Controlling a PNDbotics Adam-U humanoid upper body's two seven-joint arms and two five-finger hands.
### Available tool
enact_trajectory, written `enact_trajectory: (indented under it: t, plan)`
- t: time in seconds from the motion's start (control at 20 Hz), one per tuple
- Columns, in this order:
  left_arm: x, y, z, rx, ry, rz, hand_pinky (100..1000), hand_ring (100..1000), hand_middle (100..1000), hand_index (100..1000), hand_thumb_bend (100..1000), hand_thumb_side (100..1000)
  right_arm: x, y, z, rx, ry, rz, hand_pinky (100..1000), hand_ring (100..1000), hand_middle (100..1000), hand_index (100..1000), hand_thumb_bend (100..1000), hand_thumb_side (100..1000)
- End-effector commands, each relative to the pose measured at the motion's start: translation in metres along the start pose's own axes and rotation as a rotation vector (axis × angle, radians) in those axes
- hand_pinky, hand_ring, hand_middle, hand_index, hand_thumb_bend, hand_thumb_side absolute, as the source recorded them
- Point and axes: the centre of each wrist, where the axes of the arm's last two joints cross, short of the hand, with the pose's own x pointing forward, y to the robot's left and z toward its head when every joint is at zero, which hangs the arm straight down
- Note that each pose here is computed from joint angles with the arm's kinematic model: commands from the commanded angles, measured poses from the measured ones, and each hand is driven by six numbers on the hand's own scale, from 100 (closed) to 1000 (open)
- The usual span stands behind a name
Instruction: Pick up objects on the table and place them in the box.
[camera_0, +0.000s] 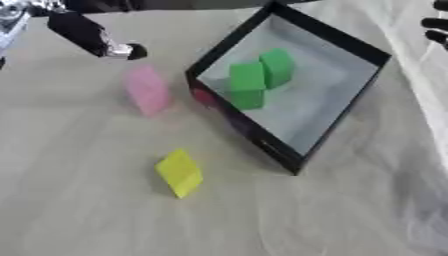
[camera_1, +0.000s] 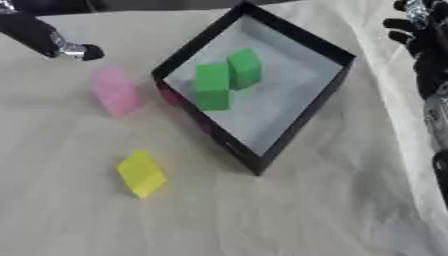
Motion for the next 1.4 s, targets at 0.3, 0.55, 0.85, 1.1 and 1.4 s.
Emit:
enact_trajectory:
  t: [0.3,0.55,0.85,1.1,1.4]
  plan:
    - [0.003,0.0,-0.001,-0.071,0.074,0.031,894,841,817,890,593,616,0.007,-0.006,-0.003,0.001,-0.013,0.027,877,781,813,903,100,625]
    - [-0.003,-0.009,-0.011,-0.13,0.121,0.025,893,845,824,896,646,630,0.007,-0.006,-0.002,0.001,-0.012,0.027,877,781,813,903,100,631]
    - [-0.011,-0.018,-0.019,-0.155,0.203,-0.01,897,853,842,907,708,635,0.006,-0.005,-0.002,0.003,-0.01,0.025,878,781,813,903,100,639]
    - [-0.02,-0.028,-0.027,-0.178,0.267,-0.02,889,845,835,899,730,647,0.007,-0.005,-0.003,0.002,-0.012,0.024,878,782,813,904,100,645]
    - [-0.018,-0.033,-0.036,-0.193,0.268,0.001,881,834,821,885,738,692,0.006,-0.005,-0.002,0.001,-0.009,0.022,878,782,814,903,100,651]
